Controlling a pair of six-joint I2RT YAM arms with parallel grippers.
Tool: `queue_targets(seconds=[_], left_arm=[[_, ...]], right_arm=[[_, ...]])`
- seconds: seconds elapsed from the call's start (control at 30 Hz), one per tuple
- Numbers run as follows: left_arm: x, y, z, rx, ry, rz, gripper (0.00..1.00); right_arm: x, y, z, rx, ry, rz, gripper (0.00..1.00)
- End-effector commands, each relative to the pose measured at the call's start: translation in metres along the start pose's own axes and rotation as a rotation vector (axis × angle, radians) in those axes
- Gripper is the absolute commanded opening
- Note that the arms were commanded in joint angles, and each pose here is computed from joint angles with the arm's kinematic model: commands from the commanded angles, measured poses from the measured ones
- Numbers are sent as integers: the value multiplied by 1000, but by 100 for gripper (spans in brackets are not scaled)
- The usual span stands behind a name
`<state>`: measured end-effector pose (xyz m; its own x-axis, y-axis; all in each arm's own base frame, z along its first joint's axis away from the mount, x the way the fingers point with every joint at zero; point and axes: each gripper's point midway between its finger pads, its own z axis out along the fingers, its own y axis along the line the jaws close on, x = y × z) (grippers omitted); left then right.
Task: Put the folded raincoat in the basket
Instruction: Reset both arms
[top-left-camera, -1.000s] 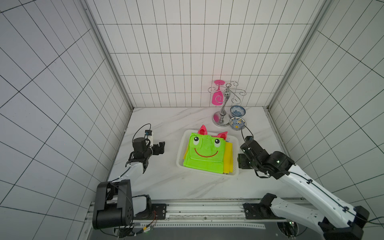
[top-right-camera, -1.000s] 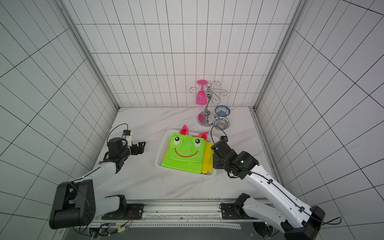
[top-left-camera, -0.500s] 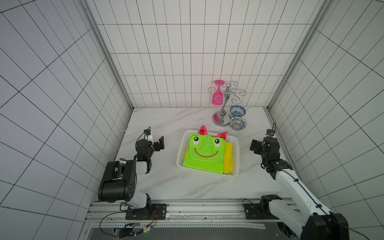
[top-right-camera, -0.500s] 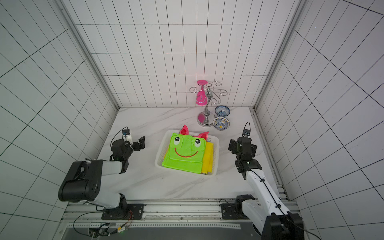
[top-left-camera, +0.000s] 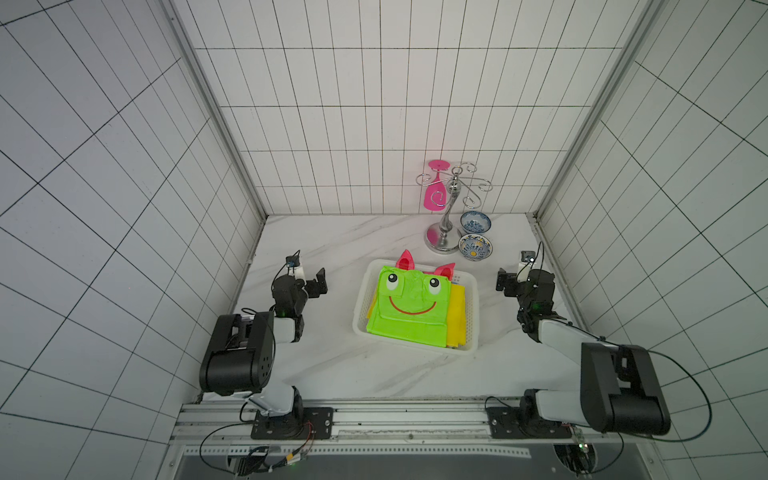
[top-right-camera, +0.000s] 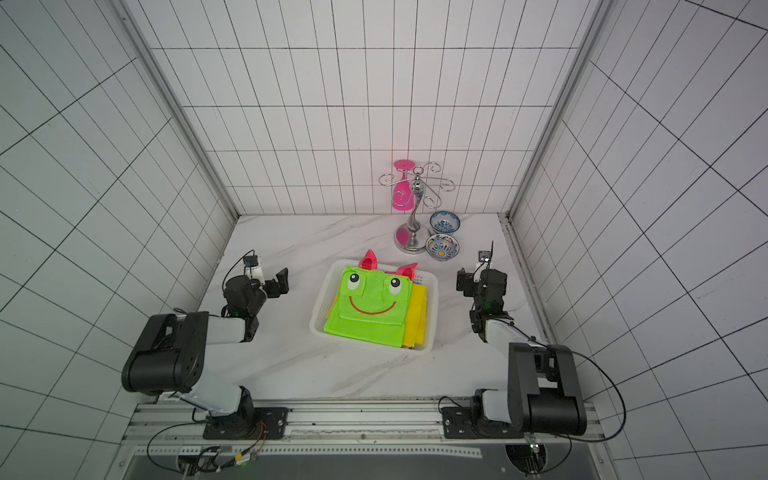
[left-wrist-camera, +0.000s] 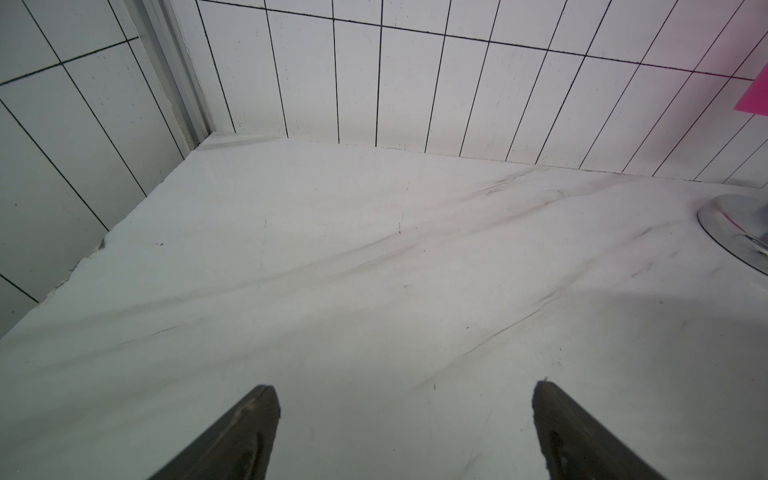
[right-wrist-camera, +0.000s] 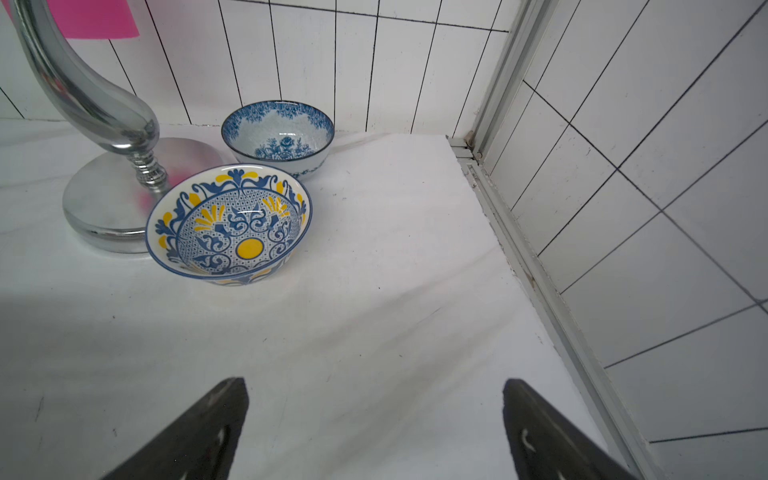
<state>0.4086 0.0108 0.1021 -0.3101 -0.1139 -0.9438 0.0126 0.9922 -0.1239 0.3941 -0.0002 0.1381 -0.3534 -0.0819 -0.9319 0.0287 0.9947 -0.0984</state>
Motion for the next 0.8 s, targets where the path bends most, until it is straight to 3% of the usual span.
queue_targets(seconds=[0.0, 0.23, 0.6, 0.77], left_arm=[[-12, -2, 0, -1, -29, 2, 97], [-12, -4, -1, -2, -33, 16, 97], [-12, -5, -2, -4, -35, 20, 97], [-12, -5, -2, -4, -36, 20, 98]], right_arm=[[-7, 7, -10, -65, -39, 28, 99], [25, 7, 11, -163, 1, 85, 99], [39, -15, 17, -32, -37, 137, 99], [42, -14, 26, -34, 34, 135, 99]])
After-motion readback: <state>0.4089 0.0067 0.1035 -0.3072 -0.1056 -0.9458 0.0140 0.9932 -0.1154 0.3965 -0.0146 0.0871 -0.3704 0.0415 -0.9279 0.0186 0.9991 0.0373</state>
